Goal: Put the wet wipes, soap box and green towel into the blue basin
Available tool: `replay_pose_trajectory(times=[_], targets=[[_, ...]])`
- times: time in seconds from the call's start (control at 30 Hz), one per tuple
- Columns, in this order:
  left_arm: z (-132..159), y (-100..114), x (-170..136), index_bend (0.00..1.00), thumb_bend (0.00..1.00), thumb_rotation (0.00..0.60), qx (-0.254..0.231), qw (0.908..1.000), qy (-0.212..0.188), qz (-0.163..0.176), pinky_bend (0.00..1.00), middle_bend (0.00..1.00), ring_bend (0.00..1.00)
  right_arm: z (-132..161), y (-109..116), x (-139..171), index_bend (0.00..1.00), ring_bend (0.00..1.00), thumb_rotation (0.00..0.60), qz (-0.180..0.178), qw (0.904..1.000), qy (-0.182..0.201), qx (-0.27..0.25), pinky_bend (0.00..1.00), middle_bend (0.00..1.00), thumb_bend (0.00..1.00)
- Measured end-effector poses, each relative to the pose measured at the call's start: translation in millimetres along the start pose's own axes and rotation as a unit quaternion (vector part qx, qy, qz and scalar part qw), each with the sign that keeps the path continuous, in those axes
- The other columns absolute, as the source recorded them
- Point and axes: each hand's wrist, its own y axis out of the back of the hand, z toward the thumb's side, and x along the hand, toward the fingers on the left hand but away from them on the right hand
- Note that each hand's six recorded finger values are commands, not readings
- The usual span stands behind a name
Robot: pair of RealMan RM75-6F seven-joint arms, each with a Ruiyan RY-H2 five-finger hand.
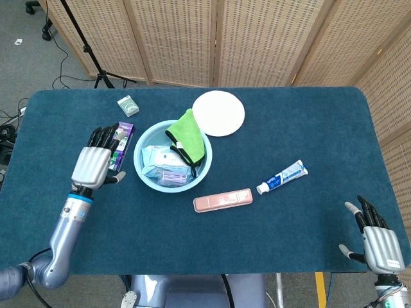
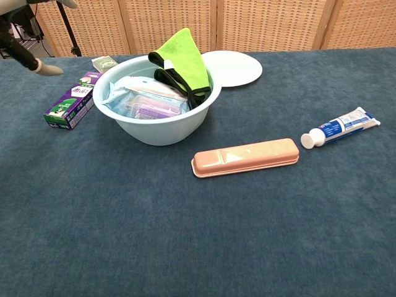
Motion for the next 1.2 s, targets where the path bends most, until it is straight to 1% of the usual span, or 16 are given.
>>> replay_pose_trajectory(times=[0.1, 0.17, 0.3, 0.4, 0.5, 0.6, 0.73, 0.9, 1.03, 1.2], targets=[[-11, -1, -25, 0.0, 0.18, 0.6, 0.011, 0.9999, -0.009, 0.006, 0.0, 0.0, 0.0, 1, -1, 0, 0.14, 0.0, 0.6, 0.001, 1.0, 0.001, 0.002, 0.17, 0.0, 0.18], [-18, -4, -42, 0.0, 0.18, 0.6, 0.019, 0.9998, -0.009, 0.001, 0.0, 0.0, 0.0, 2, -1, 1, 0.14, 0.0, 0.6, 0.0, 1.0, 0.002, 0.004, 0.17, 0.0, 0.18], [-34, -11, -80, 0.0, 0.18, 0.6, 0.034, 0.9991, 0.003, -0.026, 0.0, 0.0, 0.0, 3, 0, 2, 0.14, 0.0, 0.6, -0.002, 1.0, 0.004, 0.006, 0.17, 0.0, 0.18], [-41, -18, -100, 0.0, 0.19, 0.6, 0.038, 0.9983, 0.015, -0.041, 0.0, 0.0, 0.0, 5, 0, 2, 0.14, 0.0, 0.6, -0.004, 0.9999, 0.006, 0.009, 0.17, 0.0, 0.18], [-47, -23, -115, 0.0, 0.2, 0.6, 0.034, 0.998, 0.03, -0.045, 0.0, 0.0, 0.0, 5, 0, 3, 0.14, 0.0, 0.6, -0.005, 0.9999, 0.007, 0.01, 0.17, 0.0, 0.18], [-51, -29, -126, 0.0, 0.2, 0.6, 0.023, 0.9979, 0.041, -0.045, 0.0, 0.0, 0.0, 6, 1, 3, 0.14, 0.0, 0.6, -0.007, 0.9999, 0.008, 0.01, 0.17, 0.0, 0.18], [-56, -31, -137, 0.0, 0.21, 0.6, 0.012, 0.9979, 0.052, -0.036, 0.0, 0.0, 0.0, 6, 2, 3, 0.14, 0.0, 0.6, -0.009, 0.9999, 0.008, 0.01, 0.17, 0.0, 0.18], [-60, -35, -152, 0.0, 0.21, 0.6, -0.013, 0.9972, 0.067, -0.032, 0.0, 0.0, 0.0, 8, 2, 4, 0.14, 0.0, 0.6, -0.009, 0.9998, 0.012, 0.011, 0.17, 0.0, 0.18], [-60, -34, -154, 0.0, 0.21, 0.6, -0.003, 0.9976, 0.064, -0.026, 0.0, 0.0, 0.0, 10, 3, 5, 0.14, 0.0, 0.6, -0.01, 0.9998, 0.015, 0.009, 0.17, 0.0, 0.18], [-58, -31, -156, 0.0, 0.21, 0.6, -0.003, 0.9981, 0.059, -0.021, 0.0, 0.0, 0.0, 13, 4, 7, 0.14, 0.0, 0.6, -0.012, 0.9997, 0.021, 0.006, 0.17, 0.0, 0.18]])
